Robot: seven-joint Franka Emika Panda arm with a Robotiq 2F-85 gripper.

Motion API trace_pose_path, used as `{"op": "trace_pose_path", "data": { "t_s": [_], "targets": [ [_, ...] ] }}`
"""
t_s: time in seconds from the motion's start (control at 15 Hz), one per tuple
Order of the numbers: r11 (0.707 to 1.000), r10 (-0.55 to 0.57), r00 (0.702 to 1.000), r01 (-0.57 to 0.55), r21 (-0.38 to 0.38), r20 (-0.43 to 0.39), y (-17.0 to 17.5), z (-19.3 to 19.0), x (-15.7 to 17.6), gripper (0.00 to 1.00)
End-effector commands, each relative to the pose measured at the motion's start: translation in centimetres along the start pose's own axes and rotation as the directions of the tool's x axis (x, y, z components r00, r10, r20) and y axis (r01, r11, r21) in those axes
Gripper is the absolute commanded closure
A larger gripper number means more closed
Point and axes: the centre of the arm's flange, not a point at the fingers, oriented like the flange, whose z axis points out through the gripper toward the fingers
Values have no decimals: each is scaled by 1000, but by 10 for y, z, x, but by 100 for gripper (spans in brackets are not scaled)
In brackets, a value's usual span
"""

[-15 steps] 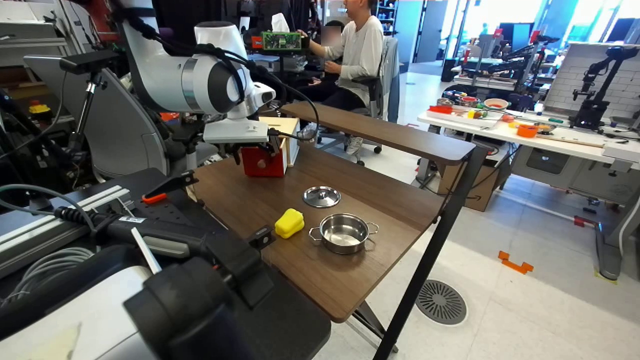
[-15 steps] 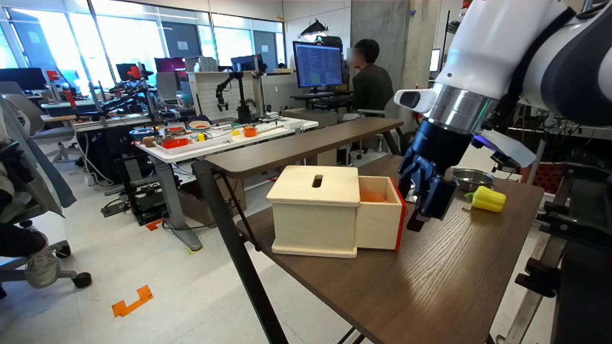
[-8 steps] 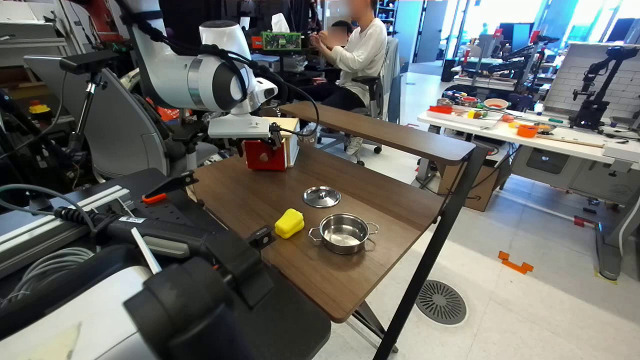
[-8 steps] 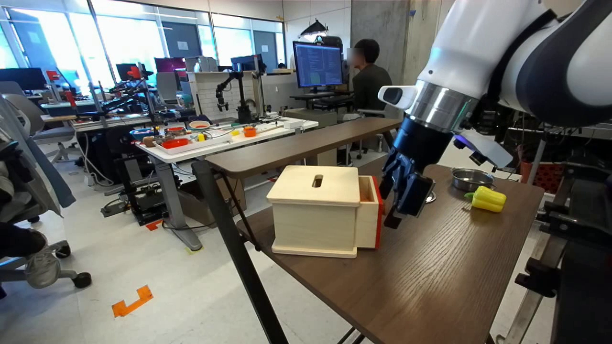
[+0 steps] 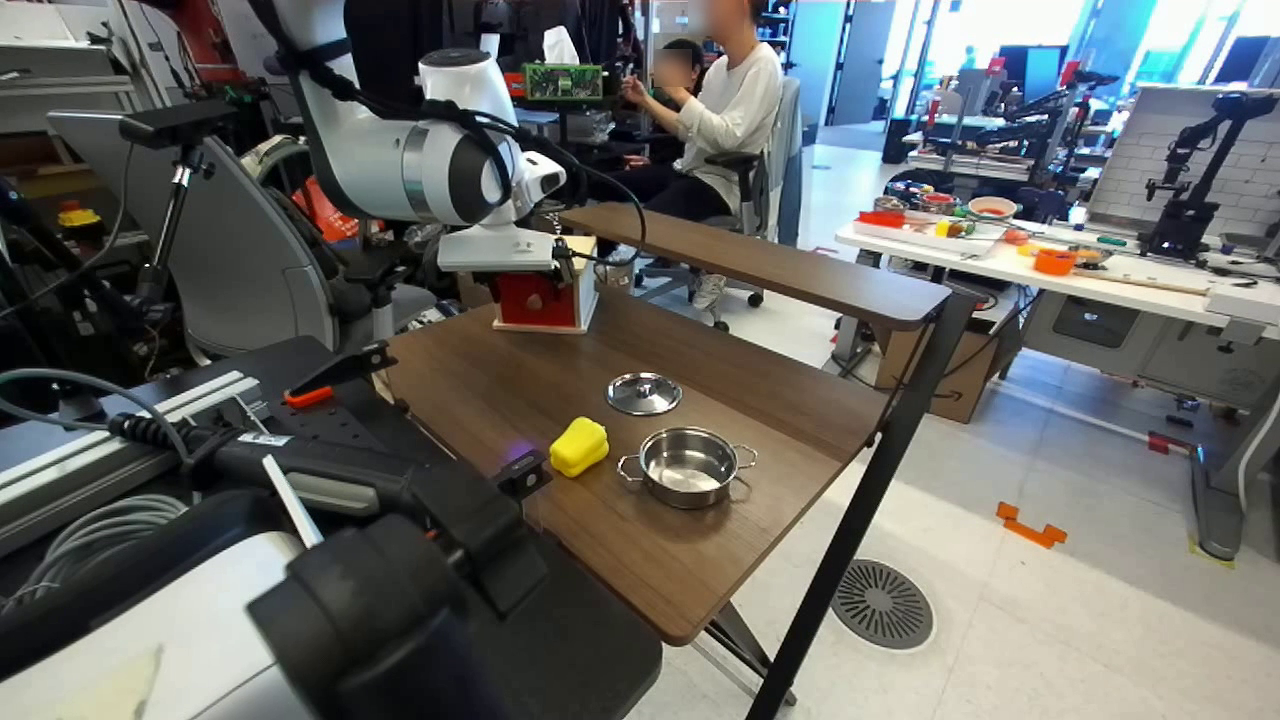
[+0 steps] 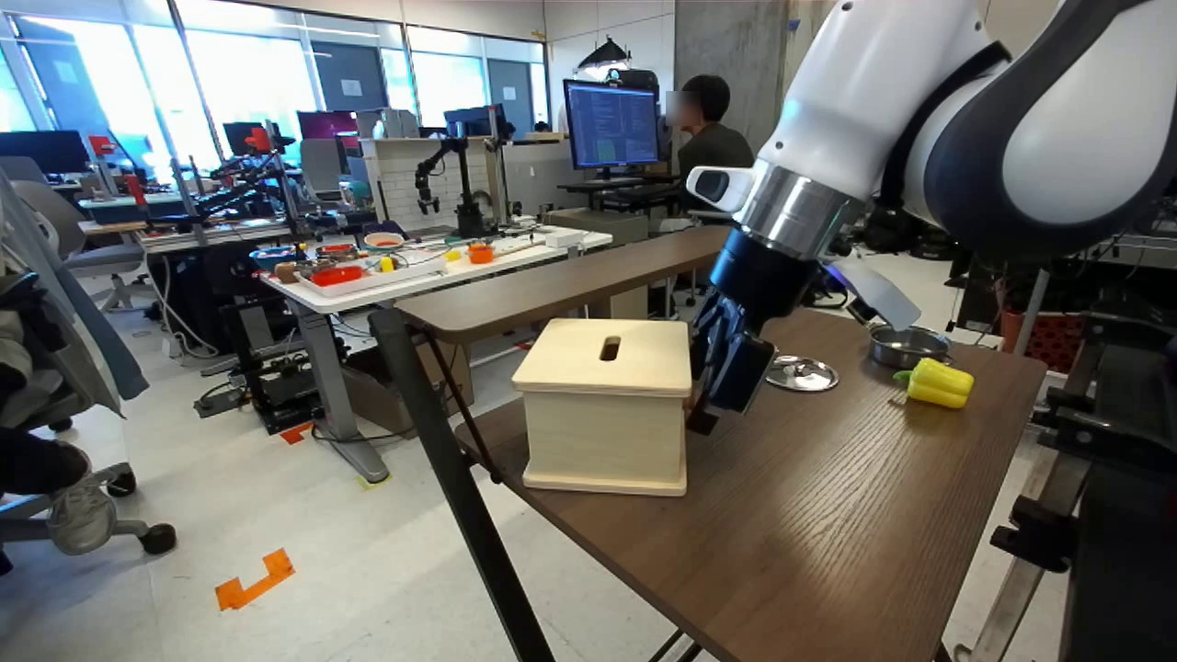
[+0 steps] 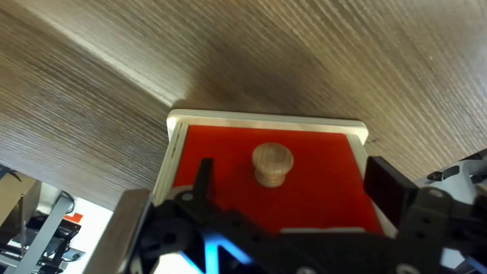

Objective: Move the yellow bell pepper and close the drawer

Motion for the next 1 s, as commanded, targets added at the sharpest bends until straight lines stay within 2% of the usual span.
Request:
{"op": "trace_pose_path", "data": {
  "t_s": [0.0,0.13,0.27,0.67,0.8,0.87,0.93],
  "targets": [
    [1000,9,999,-9,-1,-31,6,4,5,0],
    [1000,9,1000,-9,-1,-19,8,-4,-1,0],
    [999,27,1000,-27,-31,3,11,-15,-9,0],
    [977,108,990,-89,-194,94,36,-85,-30,0],
    [960,182,971,-141,-241,156,45,-106,-38,0],
    [974,127,987,-105,-199,102,58,-74,-33,0],
    [968,152,981,-123,-220,119,61,-86,-35,0]
  ]
}}
